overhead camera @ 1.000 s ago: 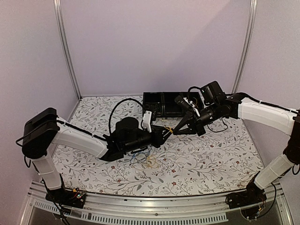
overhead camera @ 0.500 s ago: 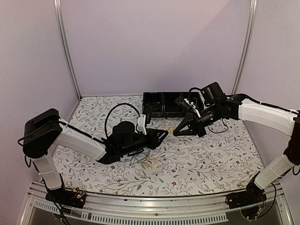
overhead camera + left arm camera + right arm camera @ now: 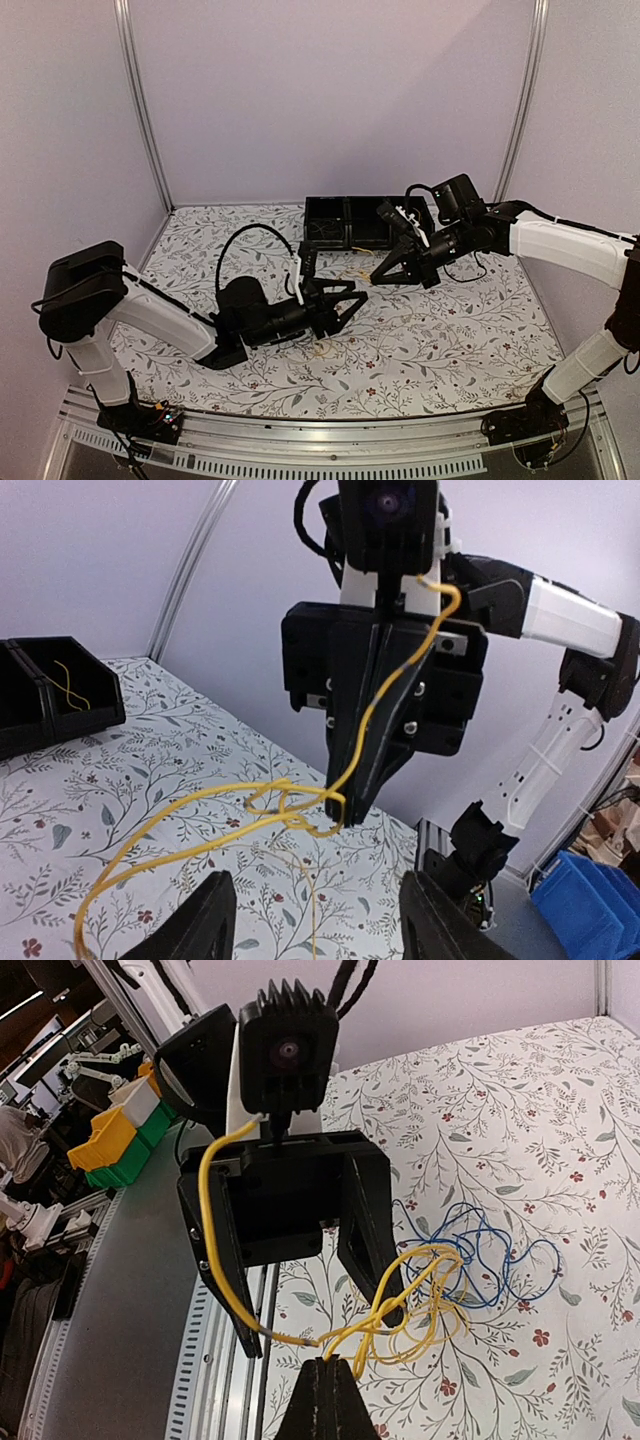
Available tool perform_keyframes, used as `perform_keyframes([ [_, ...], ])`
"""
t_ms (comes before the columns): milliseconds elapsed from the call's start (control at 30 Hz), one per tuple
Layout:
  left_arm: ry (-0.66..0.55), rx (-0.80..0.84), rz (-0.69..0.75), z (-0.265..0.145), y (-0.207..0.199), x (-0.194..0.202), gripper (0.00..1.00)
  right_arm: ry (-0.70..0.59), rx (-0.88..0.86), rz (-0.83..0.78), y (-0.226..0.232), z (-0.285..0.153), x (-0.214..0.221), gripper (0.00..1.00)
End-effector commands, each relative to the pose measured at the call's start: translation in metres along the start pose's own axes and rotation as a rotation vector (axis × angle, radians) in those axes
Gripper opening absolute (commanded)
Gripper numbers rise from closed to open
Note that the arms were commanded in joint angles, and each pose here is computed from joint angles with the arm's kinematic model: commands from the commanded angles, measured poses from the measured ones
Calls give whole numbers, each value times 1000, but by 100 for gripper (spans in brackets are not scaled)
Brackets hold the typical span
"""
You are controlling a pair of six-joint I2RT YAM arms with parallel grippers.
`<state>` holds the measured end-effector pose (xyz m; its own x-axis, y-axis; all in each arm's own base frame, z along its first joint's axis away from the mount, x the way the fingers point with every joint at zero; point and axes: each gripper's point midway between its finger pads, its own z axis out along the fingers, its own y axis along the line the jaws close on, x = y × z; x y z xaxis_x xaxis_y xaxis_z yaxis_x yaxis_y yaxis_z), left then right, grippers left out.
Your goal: Untangle the cables
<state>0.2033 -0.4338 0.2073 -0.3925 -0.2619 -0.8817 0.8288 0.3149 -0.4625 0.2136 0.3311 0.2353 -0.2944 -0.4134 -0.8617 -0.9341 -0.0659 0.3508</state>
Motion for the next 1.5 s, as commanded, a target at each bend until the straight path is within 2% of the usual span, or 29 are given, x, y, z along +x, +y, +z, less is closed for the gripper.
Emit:
perform_keyframes([
  [0, -111, 35, -26, 3, 2, -25, 55, -14, -26, -1, 4, -1, -2, 0],
  [100, -113, 36, -35, 7, 5, -29, 50, -20, -33, -5, 6, -1, -3, 0],
  [367, -104, 59, -40, 18, 4, -30, 45, -22, -38, -3, 8, -2, -5, 0],
  [433, -103, 65, -45, 20, 4, -29, 41, -22, -38, -2, 8, -2, -4, 0],
  [600, -111, 86, -52, 21, 4, -30, 23, -27, -39, -8, 10, -4, -6, 0],
  [767, -119, 90, -58, 22, 7, -32, 13, -31, -43, -8, 11, -4, -7, 0],
  [1100, -141, 47, -70, 33, 21, -39, 2, -36, -81, -12, 18, -4, -5, 0],
  [1467, -119, -36, -115, 33, 48, -28, 0, -49, -115, -35, 30, -8, -5, 0],
])
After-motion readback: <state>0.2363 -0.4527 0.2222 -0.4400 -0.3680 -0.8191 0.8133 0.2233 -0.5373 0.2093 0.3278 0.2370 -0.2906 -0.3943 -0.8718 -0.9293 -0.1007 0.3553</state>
